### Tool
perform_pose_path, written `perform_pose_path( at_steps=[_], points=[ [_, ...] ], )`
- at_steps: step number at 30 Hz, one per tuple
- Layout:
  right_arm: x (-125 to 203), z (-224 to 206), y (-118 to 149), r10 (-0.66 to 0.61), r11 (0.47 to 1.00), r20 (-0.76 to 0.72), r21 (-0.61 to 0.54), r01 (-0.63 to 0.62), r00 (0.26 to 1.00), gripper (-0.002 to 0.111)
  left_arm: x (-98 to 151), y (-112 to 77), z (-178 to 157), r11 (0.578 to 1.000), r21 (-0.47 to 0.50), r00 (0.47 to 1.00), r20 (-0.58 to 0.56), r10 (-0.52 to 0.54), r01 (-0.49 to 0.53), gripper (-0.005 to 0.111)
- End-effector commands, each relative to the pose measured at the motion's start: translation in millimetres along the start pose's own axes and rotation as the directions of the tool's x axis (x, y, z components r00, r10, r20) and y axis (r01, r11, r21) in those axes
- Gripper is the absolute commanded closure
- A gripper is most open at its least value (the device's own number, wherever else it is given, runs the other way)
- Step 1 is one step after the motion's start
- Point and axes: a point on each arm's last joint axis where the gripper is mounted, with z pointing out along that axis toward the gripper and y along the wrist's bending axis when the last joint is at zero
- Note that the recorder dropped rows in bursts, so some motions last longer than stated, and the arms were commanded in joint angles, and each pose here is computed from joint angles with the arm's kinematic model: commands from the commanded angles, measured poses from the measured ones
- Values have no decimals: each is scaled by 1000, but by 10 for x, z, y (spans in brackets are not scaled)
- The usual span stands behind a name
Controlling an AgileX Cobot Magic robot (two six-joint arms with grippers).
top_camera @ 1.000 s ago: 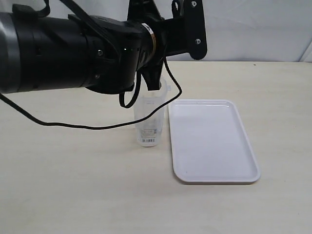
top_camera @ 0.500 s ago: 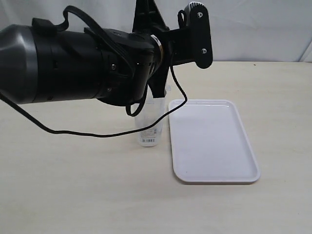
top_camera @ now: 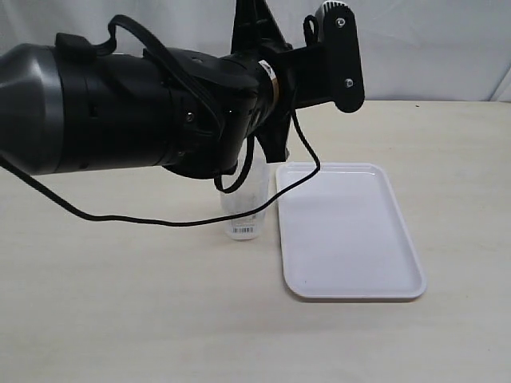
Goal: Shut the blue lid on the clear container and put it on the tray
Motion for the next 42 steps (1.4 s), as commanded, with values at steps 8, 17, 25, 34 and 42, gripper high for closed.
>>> perform_pose_path(
  at_steps=[8, 17, 25, 34, 42],
  points=[
    [7, 0, -1, 1, 1000, 1, 1, -1, 1000, 104, -5, 66, -14, 996, -59, 997, 0, 74, -74, 107],
    [7, 0, -1, 1, 1000, 1, 1, -1, 1000, 104, -2, 23, -37, 987, -80, 990, 3, 143, -142, 107],
    [7, 0, -1, 1, 1000, 1, 1, -1, 1000, 104, 181, -274, -47, 989, -54, 990, -24, 137, -138, 107],
    [7, 0, -1, 1, 1000, 1, 1, -1, 1000, 104, 178, -277, -47, 988, -51, 989, -21, 147, -148, 107],
    [7, 0, -1, 1, 1000, 1, 1, -1, 1000, 104, 209, -248, -50, 978, -76, 980, -63, 190, -194, 107]
  ],
)
